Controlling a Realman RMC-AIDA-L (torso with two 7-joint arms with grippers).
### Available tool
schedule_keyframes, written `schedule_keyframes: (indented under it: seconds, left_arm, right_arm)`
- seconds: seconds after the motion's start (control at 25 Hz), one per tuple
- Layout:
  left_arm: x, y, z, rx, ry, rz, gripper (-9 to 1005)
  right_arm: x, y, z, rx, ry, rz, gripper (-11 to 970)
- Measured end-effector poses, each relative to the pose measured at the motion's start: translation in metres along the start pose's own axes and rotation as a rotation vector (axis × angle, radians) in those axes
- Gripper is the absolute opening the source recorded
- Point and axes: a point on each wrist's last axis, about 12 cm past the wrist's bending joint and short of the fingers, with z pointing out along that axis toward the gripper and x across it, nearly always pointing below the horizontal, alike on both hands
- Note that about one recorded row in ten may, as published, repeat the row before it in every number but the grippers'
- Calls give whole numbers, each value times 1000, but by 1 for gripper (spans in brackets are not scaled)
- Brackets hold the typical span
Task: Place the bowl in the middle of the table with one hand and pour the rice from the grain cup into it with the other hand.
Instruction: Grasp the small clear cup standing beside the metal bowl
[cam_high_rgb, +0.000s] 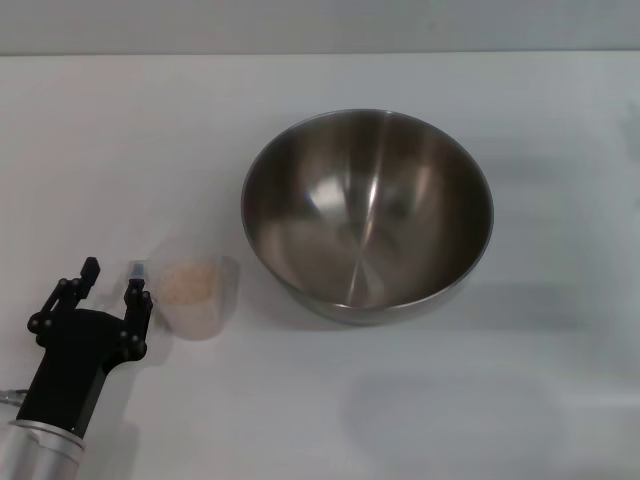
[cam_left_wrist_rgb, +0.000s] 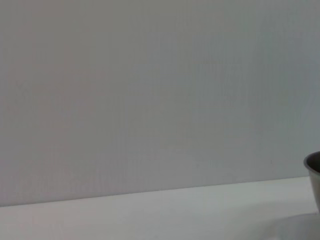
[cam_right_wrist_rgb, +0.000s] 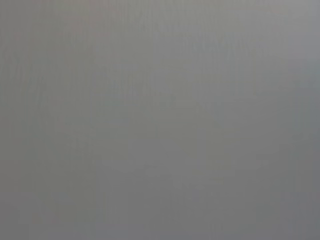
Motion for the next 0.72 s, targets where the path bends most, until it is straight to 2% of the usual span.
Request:
schedule_keyframes:
  seconds: [0.4,0.56,0.72]
  left_arm:
    - [-2,-3,5,16,-9,-5,404]
    - [-3,-3,5,18,-11,-5,125]
    - [-3,-3,7,14,-12,-23,74]
  right_arm:
    - [0,1,0,0,-3,3,680]
    - [0,1,0,0,-3,4,680]
    - [0,1,0,0,-2,7,680]
